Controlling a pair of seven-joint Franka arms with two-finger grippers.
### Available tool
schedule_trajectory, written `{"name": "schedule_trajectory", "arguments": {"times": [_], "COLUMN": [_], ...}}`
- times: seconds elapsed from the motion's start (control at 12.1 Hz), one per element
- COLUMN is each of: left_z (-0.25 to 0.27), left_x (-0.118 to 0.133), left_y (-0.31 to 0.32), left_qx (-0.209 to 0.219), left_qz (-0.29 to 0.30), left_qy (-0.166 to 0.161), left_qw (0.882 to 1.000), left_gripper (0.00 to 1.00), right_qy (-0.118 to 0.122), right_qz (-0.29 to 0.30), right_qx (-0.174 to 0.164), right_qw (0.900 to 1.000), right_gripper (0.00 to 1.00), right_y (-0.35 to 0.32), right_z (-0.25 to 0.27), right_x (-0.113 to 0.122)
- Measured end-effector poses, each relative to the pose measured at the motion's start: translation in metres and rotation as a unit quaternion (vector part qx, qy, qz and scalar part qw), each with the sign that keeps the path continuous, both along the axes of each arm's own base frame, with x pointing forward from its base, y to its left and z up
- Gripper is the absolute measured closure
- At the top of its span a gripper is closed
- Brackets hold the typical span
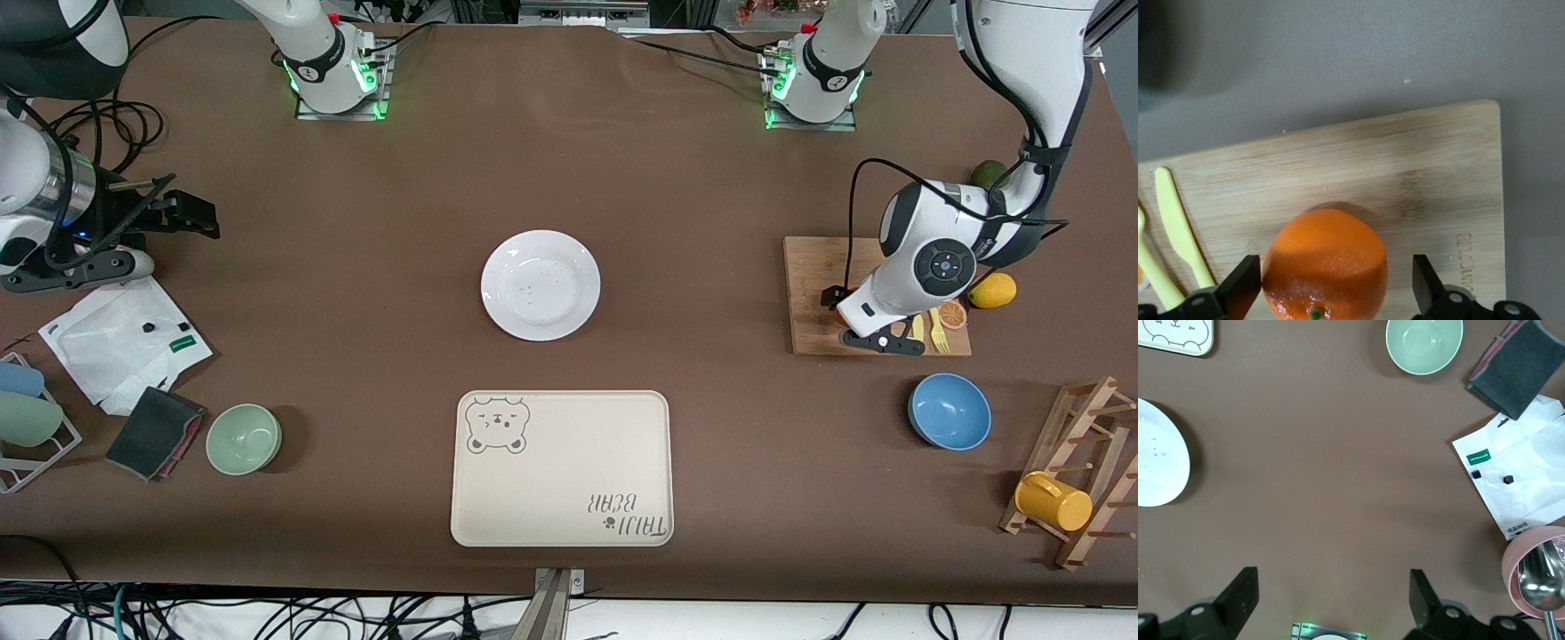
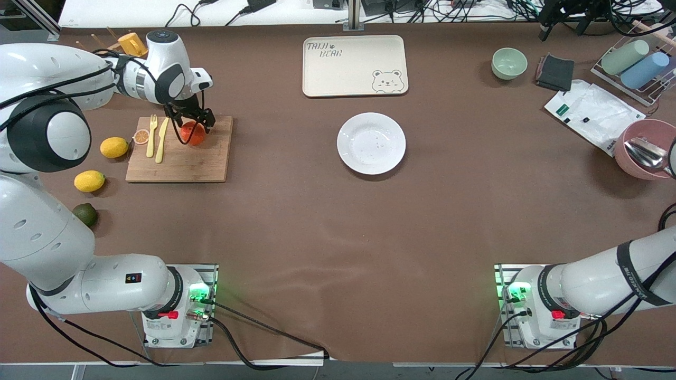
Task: Place orange and plate with both arms
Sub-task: 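Close the left gripper on the orange and lift it, then carry the orange to the white plate and release it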
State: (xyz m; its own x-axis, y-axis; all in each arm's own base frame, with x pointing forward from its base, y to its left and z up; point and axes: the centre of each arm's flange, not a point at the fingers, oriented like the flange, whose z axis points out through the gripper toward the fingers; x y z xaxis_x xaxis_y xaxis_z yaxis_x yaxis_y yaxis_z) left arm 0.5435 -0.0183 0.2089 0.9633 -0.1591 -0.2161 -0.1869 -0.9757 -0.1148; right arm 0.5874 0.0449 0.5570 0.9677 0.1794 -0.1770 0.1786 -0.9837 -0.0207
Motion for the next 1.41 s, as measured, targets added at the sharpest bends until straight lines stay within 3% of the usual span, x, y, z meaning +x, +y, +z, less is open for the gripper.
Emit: {"name": "schedule_trajectory", "arguments": {"times": [0.25,0.33,0.41,0.74,1.08,1.24,1.41], "left_z": [-0.005,-0.006,-0.006,0.009,0.113,0.144,0.144], "left_x": [-0.005,-0.006,-0.006,0.002,0.033,0.029,0.012], "left_y": [0.0,0.0,-0.001,-0.017,-0.128,-0.194,-0.265], "left_qx": [-0.001,-0.001,-0.001,-0.001,-0.024,-0.04,-0.058], "left_qz": [-0.001,-0.001,-0.002,-0.014,-0.009,0.019,0.082], "left_qy": [0.003,0.005,0.004,0.005,0.008,-0.01,-0.004], "left_qw": [1.0,1.0,1.0,1.0,1.0,0.999,0.995], "left_gripper": [0.02,0.07,0.19,0.2,0.2,0.2,0.2], "right_qy": [0.001,0.001,0.001,0.001,0.001,0.002,0.003], "right_qz": [0.001,0.001,0.001,0.002,0.001,0.001,0.001], "right_qx": [0.0,0.0,0.0,0.0,0.0,0.0,0.0], "right_qw": [1.0,1.0,1.0,1.0,1.0,1.0,1.0], "right_gripper": [0.0,0.0,0.0,0.0,0.0,0.0,0.0], "right_y": [0.001,0.001,0.001,0.002,0.002,0.002,0.002], "right_z": [-0.001,-0.001,-0.001,-0.001,-0.002,-0.003,-0.003], "right_x": [0.0,0.0,0.0,0.0,0.001,0.001,0.001]}}
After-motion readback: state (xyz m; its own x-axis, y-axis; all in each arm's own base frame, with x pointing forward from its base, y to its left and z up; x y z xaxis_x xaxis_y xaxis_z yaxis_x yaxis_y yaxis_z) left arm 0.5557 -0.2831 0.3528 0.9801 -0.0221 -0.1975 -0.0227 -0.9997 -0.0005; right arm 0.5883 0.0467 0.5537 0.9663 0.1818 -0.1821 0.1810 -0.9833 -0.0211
